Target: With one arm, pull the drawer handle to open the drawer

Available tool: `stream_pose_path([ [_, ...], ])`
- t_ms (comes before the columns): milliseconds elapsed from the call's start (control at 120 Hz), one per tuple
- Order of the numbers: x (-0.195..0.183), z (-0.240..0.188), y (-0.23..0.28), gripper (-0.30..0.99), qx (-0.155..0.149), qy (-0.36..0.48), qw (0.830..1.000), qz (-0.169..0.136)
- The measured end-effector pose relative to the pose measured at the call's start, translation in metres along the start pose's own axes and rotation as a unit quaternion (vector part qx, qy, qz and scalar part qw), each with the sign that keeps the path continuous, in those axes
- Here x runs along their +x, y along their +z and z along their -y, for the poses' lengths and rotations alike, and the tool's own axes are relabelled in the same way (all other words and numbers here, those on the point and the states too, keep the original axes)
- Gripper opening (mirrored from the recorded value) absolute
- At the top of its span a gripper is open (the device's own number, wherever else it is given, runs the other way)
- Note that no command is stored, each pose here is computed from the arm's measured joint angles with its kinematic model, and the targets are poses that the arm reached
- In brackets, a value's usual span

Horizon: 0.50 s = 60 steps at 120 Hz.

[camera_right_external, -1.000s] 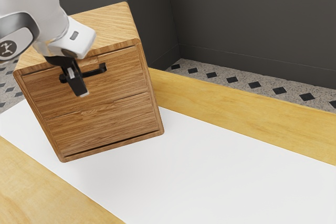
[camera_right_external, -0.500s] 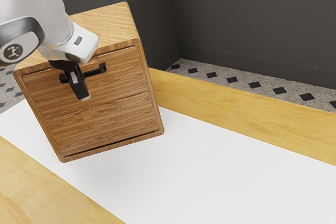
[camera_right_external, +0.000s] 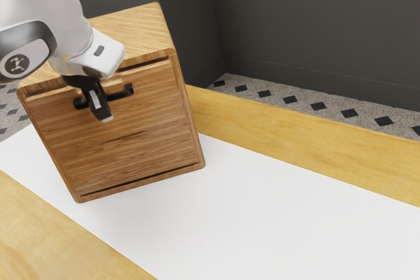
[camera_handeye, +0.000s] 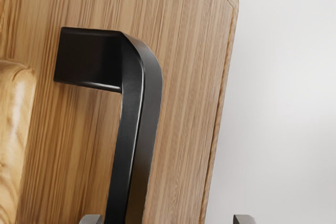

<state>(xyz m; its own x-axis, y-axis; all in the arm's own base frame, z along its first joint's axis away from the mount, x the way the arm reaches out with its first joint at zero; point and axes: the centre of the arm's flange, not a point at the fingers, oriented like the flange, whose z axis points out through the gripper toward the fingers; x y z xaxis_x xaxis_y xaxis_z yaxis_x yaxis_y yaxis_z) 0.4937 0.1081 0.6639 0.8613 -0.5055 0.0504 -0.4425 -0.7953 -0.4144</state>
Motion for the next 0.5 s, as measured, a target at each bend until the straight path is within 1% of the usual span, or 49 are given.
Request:
stream_pose_path([
  [267, 0.0002, -0.0022, -0.0053, 0.10, -0.003, -0.004, 1.000, 0.000],
  [500, 0.0014, -0.0084, -0.0090, 0.01, -0.007, -0.003, 1.000, 0.003],
])
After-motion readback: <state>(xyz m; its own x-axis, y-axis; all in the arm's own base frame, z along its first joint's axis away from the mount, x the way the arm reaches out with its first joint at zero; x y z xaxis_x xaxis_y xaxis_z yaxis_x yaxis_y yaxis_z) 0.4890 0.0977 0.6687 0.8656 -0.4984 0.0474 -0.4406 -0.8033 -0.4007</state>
